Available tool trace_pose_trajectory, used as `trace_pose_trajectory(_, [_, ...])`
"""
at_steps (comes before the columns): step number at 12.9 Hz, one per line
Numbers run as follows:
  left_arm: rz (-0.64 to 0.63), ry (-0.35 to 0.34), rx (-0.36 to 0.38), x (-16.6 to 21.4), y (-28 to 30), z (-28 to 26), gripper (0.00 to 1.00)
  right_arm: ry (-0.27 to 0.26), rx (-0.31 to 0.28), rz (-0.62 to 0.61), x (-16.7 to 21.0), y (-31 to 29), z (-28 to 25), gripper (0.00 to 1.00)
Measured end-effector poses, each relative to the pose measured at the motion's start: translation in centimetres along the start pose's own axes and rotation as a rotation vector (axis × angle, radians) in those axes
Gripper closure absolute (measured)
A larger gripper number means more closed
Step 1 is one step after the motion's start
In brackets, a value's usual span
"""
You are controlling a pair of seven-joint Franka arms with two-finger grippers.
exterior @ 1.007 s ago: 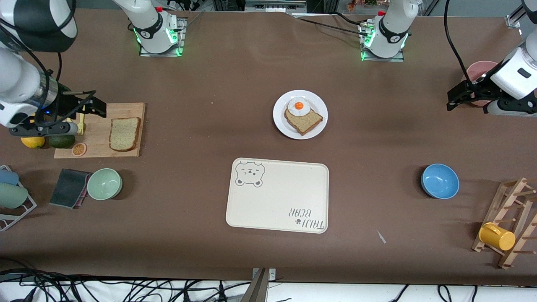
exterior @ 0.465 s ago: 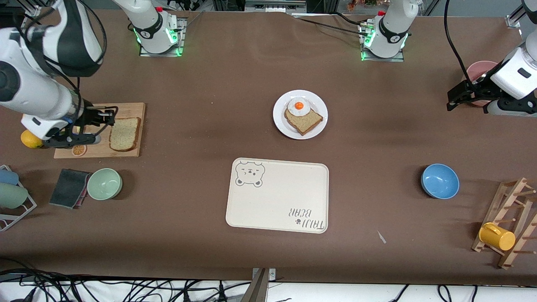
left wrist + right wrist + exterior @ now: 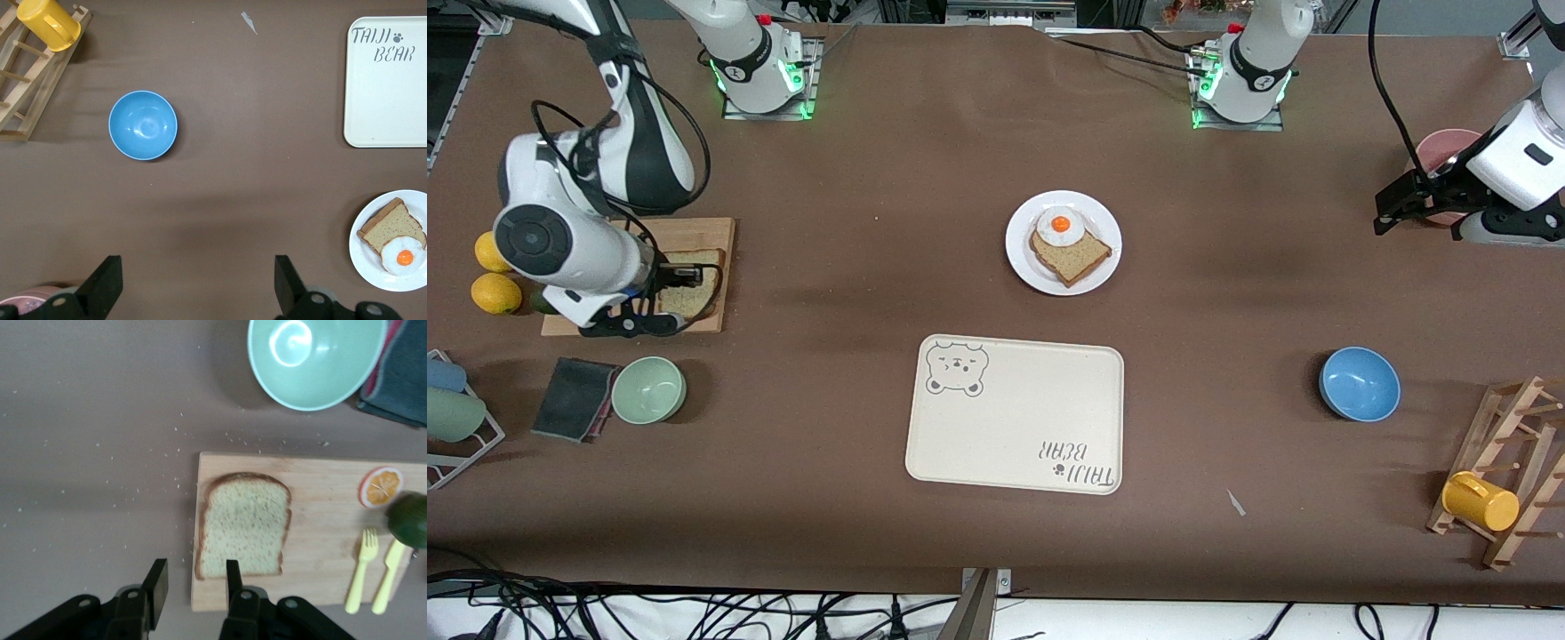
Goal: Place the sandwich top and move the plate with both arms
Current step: 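Grasp the bread slice edge with the right gripper and lift it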
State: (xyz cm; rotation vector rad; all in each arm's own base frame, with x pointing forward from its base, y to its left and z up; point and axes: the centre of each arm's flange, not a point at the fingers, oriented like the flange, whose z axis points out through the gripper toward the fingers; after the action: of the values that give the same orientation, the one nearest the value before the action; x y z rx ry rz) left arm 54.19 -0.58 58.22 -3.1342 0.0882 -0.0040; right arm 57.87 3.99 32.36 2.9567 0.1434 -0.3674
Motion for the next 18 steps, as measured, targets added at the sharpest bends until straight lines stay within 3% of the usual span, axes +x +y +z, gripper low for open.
trace_pose_trajectory(8, [0.000,0.000,0.000,0.0,0.0,0.0,0.00,0.023,0.003,-0.011,-1.1,-1.5,8.8,0.57])
trace_pose_trajectory(18, [0.010,-0.001,0.000,0.0,0.6,0.0,0.00,0.050,-0.050,-0.015,-2.0,-0.6,12.4,0.57])
